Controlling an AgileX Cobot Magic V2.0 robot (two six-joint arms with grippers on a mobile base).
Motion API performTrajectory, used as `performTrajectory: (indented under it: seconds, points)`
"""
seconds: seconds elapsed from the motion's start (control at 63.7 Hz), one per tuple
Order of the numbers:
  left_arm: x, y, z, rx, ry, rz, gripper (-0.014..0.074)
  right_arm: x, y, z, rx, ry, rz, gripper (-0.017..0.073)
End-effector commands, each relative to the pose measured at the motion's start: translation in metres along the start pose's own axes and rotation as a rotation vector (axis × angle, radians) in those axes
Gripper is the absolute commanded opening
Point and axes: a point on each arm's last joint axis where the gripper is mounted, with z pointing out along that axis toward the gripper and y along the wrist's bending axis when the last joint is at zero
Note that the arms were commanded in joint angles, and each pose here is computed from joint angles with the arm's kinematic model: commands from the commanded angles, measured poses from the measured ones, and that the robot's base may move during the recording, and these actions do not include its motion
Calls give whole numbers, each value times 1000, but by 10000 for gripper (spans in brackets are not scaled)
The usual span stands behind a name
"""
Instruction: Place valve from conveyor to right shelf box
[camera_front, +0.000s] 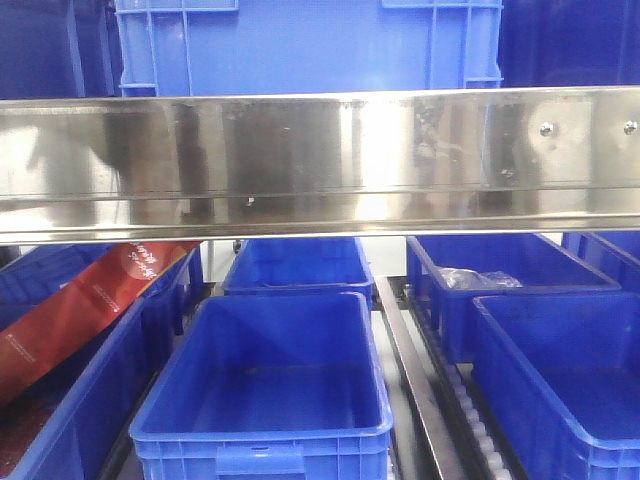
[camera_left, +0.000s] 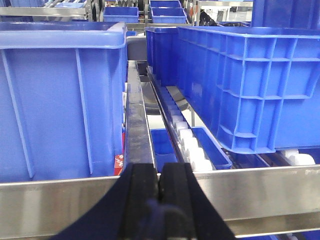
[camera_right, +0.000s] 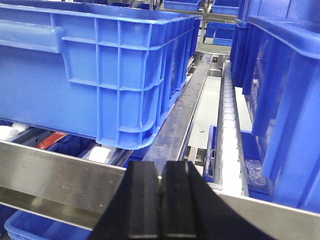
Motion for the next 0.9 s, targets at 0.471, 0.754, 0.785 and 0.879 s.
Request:
performTrajectory:
  seconds: [0.471,0.754,0.785,0.879]
  points:
    - [46,9,-18,-135,-122,29,-111,-1,-1,-1,8,-24,-11,-162]
    - [101,8,-23,-150,-114,26,-111,-1,-1,-1,8,-24,-11,-162]
    - [102,8,-23,-149,-107,25,-111,-1,-1,-1,8,-24,-11,-162]
    - [102,8,-23,-149,-103,25,-111,-2,-1,-1,8,-29,-11,-162]
